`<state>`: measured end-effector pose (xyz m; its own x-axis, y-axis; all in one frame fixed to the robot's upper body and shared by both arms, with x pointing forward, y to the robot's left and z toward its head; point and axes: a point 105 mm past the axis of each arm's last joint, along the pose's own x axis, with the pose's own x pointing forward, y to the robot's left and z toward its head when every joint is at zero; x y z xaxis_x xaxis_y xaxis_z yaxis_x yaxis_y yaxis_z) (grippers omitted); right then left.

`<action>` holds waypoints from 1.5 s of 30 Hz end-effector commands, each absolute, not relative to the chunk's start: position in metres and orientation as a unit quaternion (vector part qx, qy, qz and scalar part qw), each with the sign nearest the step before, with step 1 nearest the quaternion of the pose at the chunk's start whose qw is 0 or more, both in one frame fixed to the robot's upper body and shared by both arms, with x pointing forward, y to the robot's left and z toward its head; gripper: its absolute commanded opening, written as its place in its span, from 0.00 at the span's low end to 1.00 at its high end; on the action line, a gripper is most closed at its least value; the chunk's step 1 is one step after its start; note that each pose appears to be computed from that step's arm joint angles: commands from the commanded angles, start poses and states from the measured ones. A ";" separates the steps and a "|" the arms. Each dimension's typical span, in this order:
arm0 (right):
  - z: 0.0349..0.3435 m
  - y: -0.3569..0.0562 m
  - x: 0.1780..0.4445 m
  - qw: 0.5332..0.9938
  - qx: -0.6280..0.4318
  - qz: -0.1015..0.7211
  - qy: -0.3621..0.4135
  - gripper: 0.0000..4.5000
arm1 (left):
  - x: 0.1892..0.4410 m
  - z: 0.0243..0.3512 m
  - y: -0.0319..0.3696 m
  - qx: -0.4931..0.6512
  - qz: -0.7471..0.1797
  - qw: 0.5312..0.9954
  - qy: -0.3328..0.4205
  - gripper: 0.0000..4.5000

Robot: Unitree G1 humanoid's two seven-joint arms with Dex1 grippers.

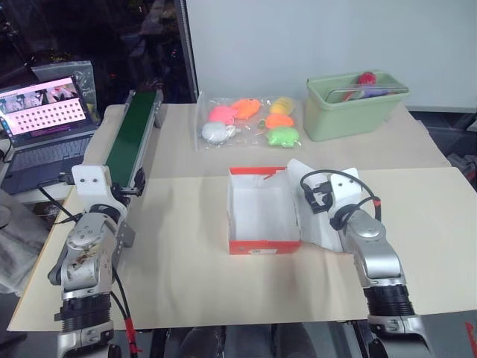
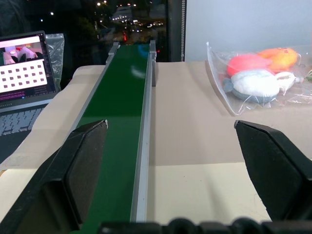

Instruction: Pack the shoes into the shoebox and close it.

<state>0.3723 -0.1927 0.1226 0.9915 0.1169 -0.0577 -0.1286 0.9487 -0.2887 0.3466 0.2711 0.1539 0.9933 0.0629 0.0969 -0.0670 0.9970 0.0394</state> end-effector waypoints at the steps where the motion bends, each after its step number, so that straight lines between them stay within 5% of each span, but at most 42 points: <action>1: 0.147 -0.185 0.370 0.989 -0.119 0.082 -0.023 0.99 | 0.346 0.165 0.269 0.038 0.020 0.997 -0.062 1.00; 7: 0.207 -0.096 0.323 0.916 -0.027 0.394 -0.074 0.99 | 0.341 0.165 0.279 0.042 0.032 0.997 -0.061 1.00; 14: 0.205 -0.047 0.264 0.791 -0.068 0.608 -0.020 0.99 | 0.338 0.165 0.281 0.039 0.038 0.996 -0.064 1.00; 31: 0.174 -0.021 0.288 0.793 -0.131 0.595 0.004 0.99 | 0.295 0.164 0.342 0.066 0.069 0.995 0.001 1.00; 45: 0.172 -0.023 0.290 0.812 -0.119 0.572 0.008 0.99 | 0.292 0.135 0.342 0.073 0.073 0.993 0.055 1.00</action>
<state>0.2928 -0.0223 0.1600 0.3357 0.9233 -0.1865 -0.9386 0.3111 -0.1492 0.2930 0.3406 0.1360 0.9850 0.1415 -0.0992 -0.1274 0.9824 0.1363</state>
